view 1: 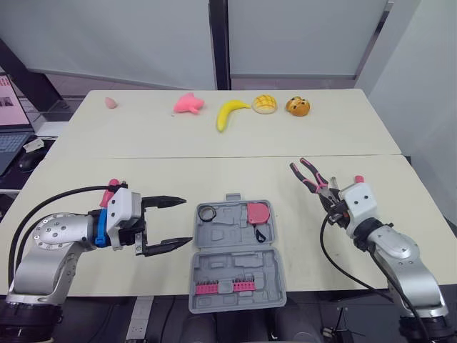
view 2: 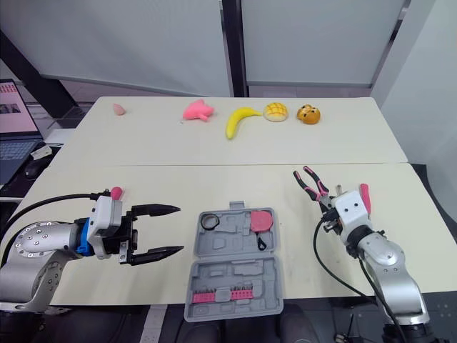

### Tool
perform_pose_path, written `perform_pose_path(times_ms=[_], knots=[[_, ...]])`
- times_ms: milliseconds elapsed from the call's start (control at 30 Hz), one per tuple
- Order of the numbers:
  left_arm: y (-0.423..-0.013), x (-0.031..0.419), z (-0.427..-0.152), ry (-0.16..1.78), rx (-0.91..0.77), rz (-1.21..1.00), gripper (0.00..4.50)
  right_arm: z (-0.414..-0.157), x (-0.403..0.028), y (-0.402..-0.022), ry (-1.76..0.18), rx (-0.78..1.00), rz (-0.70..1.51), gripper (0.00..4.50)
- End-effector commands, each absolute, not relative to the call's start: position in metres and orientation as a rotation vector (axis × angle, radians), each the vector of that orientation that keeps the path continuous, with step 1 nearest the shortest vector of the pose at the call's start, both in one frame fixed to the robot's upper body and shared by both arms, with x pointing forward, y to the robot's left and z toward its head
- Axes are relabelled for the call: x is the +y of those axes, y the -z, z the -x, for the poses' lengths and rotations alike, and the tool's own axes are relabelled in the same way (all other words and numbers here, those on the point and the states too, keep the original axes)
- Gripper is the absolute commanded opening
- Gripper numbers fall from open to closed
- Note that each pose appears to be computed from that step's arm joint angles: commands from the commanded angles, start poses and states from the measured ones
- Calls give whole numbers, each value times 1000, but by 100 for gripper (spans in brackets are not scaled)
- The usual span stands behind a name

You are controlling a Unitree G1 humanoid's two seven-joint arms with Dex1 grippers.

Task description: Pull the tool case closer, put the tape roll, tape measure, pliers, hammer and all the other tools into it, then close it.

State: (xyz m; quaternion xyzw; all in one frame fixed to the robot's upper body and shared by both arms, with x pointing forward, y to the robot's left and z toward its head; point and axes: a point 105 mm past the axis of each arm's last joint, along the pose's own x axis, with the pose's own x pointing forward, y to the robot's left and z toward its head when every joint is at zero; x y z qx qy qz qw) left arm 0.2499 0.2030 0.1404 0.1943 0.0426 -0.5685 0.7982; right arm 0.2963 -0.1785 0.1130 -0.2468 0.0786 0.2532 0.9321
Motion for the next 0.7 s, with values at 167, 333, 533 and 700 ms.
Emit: perform_pose_path(times_ms=[167,333,533,700], knots=[[-143,222,-247,1234,144,-520,450,-280,-141,-148,-909,171,741,123],[-140,225,-244,1249,179,-535,450,-274,-114,-148,-1138,214,838,123],[-137,224,-240,1264,202,-551,450,-275,-89,-139,-1265,257,897,123],[-137,222,-237,1270,195,-555,450,-280,-66,-135,-1303,258,908,123]])
